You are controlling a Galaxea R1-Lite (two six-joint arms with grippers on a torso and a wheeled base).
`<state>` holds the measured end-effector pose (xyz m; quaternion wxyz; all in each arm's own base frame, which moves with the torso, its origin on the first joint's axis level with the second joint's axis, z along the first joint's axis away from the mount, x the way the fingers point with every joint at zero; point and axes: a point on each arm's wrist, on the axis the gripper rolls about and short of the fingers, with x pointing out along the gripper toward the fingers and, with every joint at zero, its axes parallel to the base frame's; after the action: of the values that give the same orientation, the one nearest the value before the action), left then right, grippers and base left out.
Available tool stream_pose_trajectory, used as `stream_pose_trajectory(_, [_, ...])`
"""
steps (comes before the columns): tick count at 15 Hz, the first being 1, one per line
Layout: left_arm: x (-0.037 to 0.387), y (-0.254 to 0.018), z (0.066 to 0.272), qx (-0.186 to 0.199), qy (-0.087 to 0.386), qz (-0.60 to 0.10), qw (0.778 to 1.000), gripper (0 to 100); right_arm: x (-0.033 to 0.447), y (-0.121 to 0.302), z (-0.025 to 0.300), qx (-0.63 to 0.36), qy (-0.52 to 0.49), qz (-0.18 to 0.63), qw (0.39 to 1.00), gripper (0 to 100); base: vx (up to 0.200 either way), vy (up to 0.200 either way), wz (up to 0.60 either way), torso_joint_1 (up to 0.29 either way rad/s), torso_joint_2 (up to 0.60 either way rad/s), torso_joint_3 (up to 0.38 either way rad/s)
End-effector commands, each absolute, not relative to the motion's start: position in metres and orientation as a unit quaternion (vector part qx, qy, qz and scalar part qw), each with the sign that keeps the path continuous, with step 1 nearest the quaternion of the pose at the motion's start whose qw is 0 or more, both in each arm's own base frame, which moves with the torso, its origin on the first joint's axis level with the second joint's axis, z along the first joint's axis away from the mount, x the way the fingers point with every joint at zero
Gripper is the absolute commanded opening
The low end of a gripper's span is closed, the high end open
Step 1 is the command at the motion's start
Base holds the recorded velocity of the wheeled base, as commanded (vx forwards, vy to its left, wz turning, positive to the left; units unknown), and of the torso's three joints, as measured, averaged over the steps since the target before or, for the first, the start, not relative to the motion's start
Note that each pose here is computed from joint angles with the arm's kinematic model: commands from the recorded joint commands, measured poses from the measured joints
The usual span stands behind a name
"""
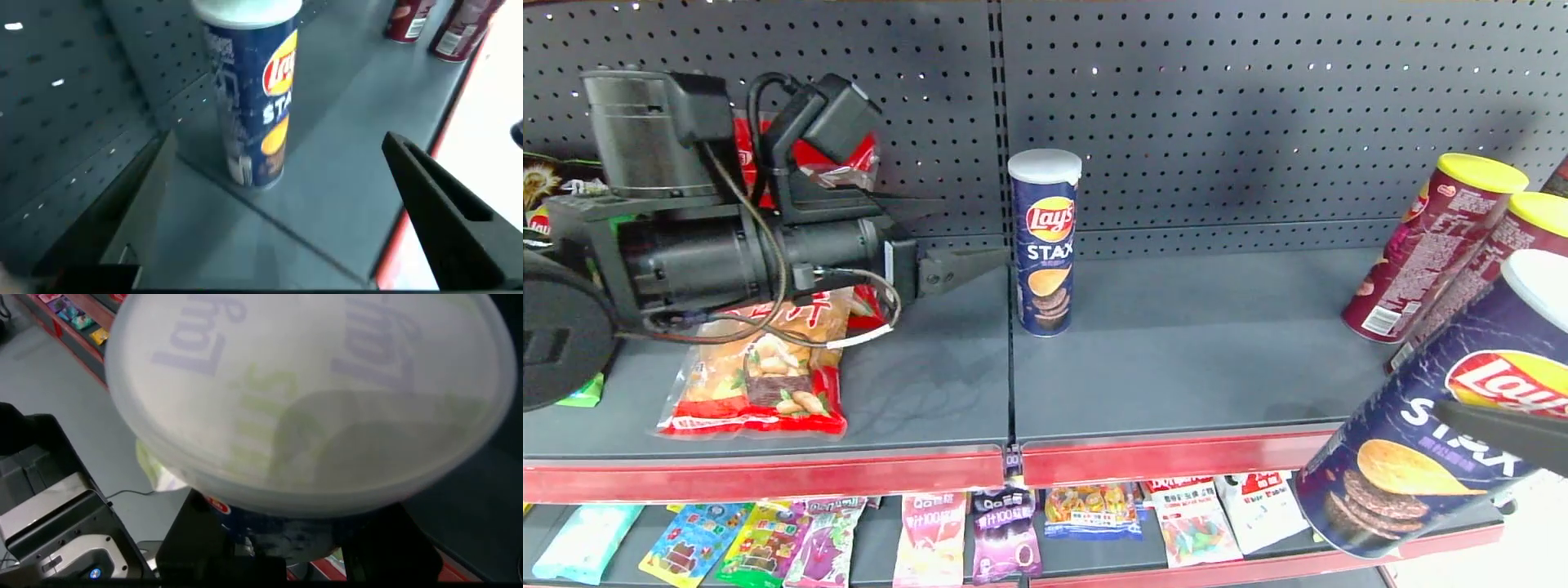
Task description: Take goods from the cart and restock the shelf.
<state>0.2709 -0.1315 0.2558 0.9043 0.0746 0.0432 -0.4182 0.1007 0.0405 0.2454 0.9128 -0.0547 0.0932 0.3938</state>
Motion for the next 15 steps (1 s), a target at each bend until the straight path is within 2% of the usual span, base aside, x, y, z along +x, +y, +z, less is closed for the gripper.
stream_pose_trajectory(1, [0.296,-0.145,0.241,0.076,0.063,-0.418,0.903,100,0.101,0.04,0.244,-0.055,0.095,0.393,0.913,0,0.0,0.0,0.0,0.0,0.0,0.0])
stream_pose_trajectory(7, [0.328,-0.158,0.242,0.077,0.05,-0.407,0.909,100,0.101,0.041,0.241,-0.054,0.1,0.394,0.912,0,0.0,0.0,0.0,0.0,0.0,0.0])
stream_pose_trajectory(15, [0.347,-0.18,0.244,0.076,0.033,-0.422,0.903,100,0.096,0.039,0.238,-0.056,0.1,0.383,0.917,0,0.0,0.0,0.0,0.0,0.0,0.0])
